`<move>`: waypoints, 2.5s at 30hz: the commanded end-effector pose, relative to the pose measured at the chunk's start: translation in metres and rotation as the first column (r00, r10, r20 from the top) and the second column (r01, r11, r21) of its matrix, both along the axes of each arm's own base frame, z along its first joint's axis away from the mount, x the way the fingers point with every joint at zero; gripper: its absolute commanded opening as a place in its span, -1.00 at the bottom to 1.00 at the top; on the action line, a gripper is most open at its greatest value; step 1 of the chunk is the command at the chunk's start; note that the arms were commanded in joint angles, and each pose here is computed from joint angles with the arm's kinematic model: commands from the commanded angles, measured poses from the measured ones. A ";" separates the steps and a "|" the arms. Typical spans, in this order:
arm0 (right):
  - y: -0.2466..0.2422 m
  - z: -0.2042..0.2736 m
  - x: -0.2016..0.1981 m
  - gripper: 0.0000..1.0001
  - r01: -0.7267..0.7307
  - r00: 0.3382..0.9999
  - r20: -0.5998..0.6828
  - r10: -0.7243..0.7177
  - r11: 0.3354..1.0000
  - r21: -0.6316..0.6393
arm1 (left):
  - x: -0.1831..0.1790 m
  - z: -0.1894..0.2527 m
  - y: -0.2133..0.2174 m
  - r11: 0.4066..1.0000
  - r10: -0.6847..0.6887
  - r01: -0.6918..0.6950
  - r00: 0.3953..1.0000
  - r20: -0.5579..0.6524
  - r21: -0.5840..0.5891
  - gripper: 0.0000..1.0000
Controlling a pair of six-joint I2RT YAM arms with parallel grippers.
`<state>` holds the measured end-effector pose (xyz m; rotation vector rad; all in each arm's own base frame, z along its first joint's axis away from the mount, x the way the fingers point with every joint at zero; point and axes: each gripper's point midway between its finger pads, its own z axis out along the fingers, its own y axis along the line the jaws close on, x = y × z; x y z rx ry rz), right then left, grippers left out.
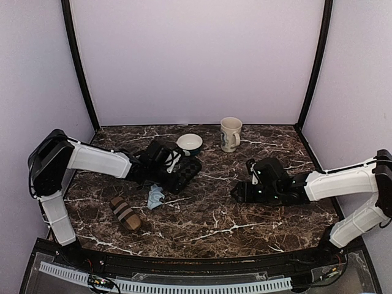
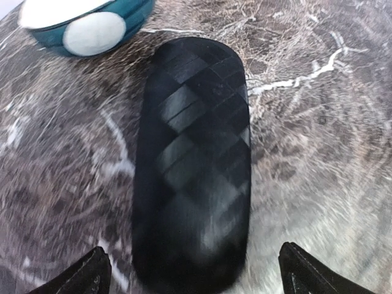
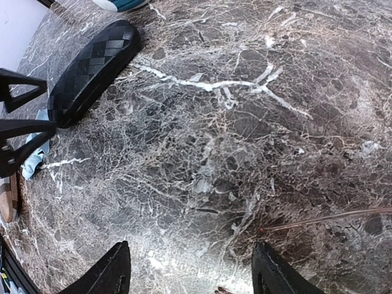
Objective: Organize the sunglasses
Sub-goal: Move the case with sunglasses to the center of the board, then pick up the sunglasses case from the corner of the board.
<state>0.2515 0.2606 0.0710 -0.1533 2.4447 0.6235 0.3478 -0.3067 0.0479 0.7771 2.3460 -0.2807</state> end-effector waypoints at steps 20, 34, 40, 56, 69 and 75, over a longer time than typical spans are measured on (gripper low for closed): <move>0.168 0.011 -0.031 0.36 -0.391 0.920 0.055 0.388 0.916 0.086 | -0.110 0.048 0.168 0.839 0.531 -0.544 0.823 -0.204 -0.012 0.98; 0.174 0.001 -0.035 0.36 -0.421 0.907 0.063 0.416 0.899 0.124 | -0.167 -0.003 0.187 0.677 0.687 -0.736 0.628 -0.365 0.006 0.98; 0.175 -0.002 -0.037 0.36 -0.423 0.906 0.057 0.419 0.896 0.133 | -0.158 -0.018 0.169 0.692 0.662 -0.722 0.638 -0.395 -0.005 0.98; 0.173 -0.010 -0.037 0.36 -0.415 0.910 0.042 0.413 0.900 0.132 | -0.152 -0.025 0.153 0.747 0.614 -0.664 0.673 -0.413 0.031 0.81; 0.165 0.011 -0.027 0.36 -0.413 0.910 0.082 0.405 0.897 0.154 | -0.152 0.010 0.111 0.901 0.402 -0.433 0.833 -0.380 0.004 -0.27; 0.144 0.060 -0.005 0.39 -0.430 0.897 0.251 0.364 0.850 0.304 | -0.150 0.080 0.043 0.930 0.024 -0.130 0.955 -0.295 -0.345 -0.73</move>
